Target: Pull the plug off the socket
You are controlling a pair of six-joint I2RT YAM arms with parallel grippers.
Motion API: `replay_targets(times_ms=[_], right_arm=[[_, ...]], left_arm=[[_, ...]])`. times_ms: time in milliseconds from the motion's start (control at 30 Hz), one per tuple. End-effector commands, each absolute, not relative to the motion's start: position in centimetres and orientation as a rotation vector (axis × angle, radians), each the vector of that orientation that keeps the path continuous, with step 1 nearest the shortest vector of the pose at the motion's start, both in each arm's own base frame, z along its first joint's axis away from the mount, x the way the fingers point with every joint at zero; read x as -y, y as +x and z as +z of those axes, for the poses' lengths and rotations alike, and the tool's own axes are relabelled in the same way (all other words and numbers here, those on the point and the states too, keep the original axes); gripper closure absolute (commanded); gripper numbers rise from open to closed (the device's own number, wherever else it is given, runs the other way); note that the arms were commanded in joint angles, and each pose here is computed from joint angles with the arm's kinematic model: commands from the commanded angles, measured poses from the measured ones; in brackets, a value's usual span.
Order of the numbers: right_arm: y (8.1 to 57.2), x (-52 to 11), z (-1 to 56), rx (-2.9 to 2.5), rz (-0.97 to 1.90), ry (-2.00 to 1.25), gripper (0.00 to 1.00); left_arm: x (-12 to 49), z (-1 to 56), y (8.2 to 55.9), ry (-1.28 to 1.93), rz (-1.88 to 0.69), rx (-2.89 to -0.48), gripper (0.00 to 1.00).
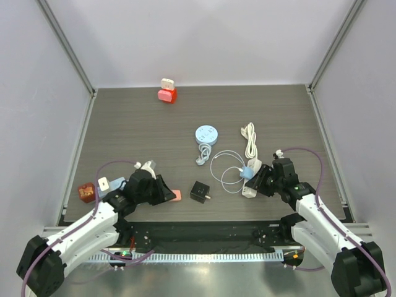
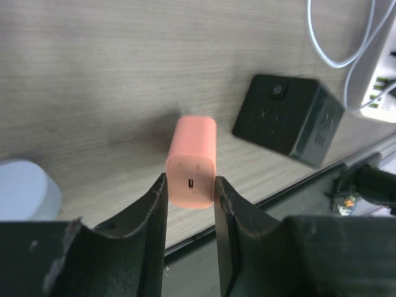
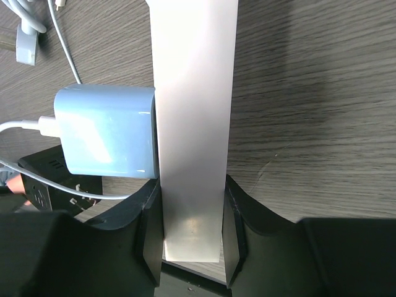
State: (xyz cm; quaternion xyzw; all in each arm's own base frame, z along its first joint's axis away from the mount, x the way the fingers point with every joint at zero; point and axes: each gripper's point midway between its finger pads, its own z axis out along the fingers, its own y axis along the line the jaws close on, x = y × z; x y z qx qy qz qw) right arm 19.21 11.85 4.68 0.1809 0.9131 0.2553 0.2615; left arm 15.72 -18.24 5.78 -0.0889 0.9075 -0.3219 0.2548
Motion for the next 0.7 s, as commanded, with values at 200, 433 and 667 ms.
replay_targets(times_ms=[200, 433, 667], right_arm=[[21.1, -12.7, 7.1, -2.37, 0.759, 0.438, 0.97], [21.0, -12.8, 6.9, -2.381, 0.758, 0.42, 0.95], [20.6, -13.1, 6.3, -2.423, 0.771, 0.381, 0.95]], left_arm=[[19.9, 8.5, 16.4, -0.116, -0.975, -2.387, 0.38], [21.8, 14.4, 17.9, 0.05, -1.041, -2.268, 0.32], [27.5, 21.2, 20.7, 0.255, -1.17, -2.142, 0.3]])
